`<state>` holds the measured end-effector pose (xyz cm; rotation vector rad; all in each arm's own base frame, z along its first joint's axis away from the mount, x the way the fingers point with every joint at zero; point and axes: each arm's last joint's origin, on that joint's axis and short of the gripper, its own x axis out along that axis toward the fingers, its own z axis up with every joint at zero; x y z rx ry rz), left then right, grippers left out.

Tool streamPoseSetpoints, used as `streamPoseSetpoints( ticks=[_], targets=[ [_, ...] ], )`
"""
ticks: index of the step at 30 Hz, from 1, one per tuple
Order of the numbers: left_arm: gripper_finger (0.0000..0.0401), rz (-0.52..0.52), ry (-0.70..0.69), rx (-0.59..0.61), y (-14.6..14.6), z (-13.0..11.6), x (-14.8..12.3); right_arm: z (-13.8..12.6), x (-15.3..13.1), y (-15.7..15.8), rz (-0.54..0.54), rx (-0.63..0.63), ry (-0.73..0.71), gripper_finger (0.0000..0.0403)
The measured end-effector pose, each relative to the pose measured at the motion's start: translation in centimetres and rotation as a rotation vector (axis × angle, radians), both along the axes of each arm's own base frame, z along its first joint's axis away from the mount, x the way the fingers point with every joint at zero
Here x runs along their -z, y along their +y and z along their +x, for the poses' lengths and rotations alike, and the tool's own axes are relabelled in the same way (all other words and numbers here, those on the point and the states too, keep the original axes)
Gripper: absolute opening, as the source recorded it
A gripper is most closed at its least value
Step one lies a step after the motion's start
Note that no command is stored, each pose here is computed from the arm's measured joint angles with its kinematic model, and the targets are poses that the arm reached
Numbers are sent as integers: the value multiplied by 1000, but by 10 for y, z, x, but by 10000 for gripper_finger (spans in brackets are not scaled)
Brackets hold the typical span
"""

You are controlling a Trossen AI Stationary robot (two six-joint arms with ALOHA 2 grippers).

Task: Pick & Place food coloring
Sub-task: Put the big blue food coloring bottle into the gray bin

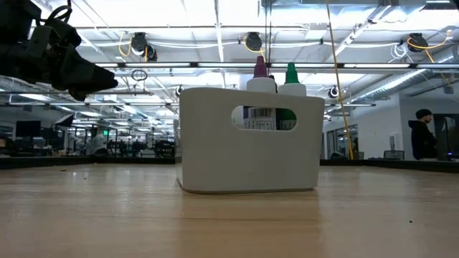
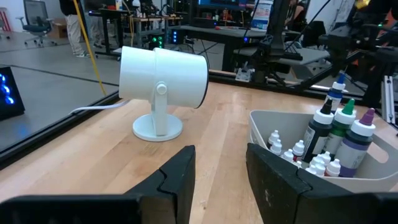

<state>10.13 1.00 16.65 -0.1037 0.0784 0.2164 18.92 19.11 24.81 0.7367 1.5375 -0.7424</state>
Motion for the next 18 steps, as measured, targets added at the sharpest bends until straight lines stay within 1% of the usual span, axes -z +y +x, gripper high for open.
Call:
streamPoseSetpoints(
  ticks=[7,12,18],
  targets=[
    [148,0,0,0,0,0,0,-1,12,1,45,2,26,222],
    [147,0,0,0,0,0,0,-2,18,0,39,0,32,222],
    [148,0,0,0,0,0,0,-2,18,-1,37,-5,33,222]
  ],
)
